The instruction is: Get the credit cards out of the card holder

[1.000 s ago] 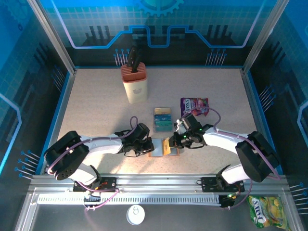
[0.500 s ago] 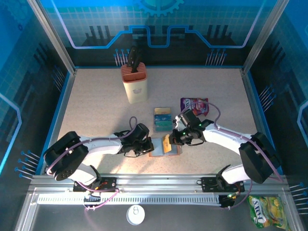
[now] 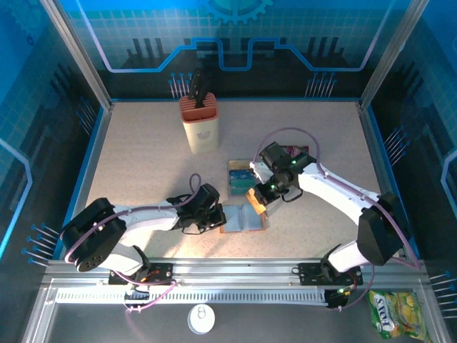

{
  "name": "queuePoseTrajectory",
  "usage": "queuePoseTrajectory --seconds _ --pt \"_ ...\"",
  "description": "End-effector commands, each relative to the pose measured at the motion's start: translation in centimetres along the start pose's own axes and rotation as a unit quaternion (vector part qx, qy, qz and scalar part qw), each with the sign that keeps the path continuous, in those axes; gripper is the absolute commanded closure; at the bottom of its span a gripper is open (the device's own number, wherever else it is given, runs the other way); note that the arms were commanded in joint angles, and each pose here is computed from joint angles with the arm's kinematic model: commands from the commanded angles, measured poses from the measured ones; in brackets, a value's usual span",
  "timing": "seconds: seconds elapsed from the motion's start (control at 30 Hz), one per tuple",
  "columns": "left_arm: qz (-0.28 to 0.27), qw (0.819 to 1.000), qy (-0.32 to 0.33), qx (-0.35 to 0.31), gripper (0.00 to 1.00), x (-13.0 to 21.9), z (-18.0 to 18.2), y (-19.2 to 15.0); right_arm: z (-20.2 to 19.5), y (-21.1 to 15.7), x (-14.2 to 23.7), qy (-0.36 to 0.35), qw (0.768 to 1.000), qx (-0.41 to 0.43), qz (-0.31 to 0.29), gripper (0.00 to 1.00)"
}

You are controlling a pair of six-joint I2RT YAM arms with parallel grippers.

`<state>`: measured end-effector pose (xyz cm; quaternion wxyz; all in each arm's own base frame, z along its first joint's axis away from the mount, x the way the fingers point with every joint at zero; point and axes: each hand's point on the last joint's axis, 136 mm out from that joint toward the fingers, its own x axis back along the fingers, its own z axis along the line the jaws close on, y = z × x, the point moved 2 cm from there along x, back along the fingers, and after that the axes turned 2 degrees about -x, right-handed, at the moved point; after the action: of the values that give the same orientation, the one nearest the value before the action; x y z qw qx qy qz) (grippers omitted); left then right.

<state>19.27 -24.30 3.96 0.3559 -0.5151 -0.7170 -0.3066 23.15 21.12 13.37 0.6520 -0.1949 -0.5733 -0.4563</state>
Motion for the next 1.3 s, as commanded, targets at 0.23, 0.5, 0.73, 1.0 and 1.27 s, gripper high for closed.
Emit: queuePoseTrajectory --seconds 0.23,0.5,0.73,1.0,1.27 --pt "-0.001 1.0 0.016 0.0 0.95 0.7 0.6 -0.1 -0.8 1.1 1.4 -0.018 0.947 0.313 0.075 1.0" --pt "-0.007 1.0 0.01 -0.003 0.83 1.4 0.2 0.0 -1.9 4.6 2.0 -0.016 0.916 0.391 0.09 1.0" --pt "-0.013 1.0 0.019 0.001 0.8 2.0 0.8 0.1 -3.2 9.1 2.1 -0.017 0.91 0.405 0.085 1.0" --pt "-0.02 0.999 0.024 0.008 0.8 2.8 1.2 0.4 -4.6 12.8 0.9 -0.012 0.908 0.41 0.085 1.0" --pt "-0.016 0.999 0.026 0.012 0.79 2.9 1.4 0.7 -5.1 14.6 -1.0 0.003 0.908 0.409 0.086 1.0"
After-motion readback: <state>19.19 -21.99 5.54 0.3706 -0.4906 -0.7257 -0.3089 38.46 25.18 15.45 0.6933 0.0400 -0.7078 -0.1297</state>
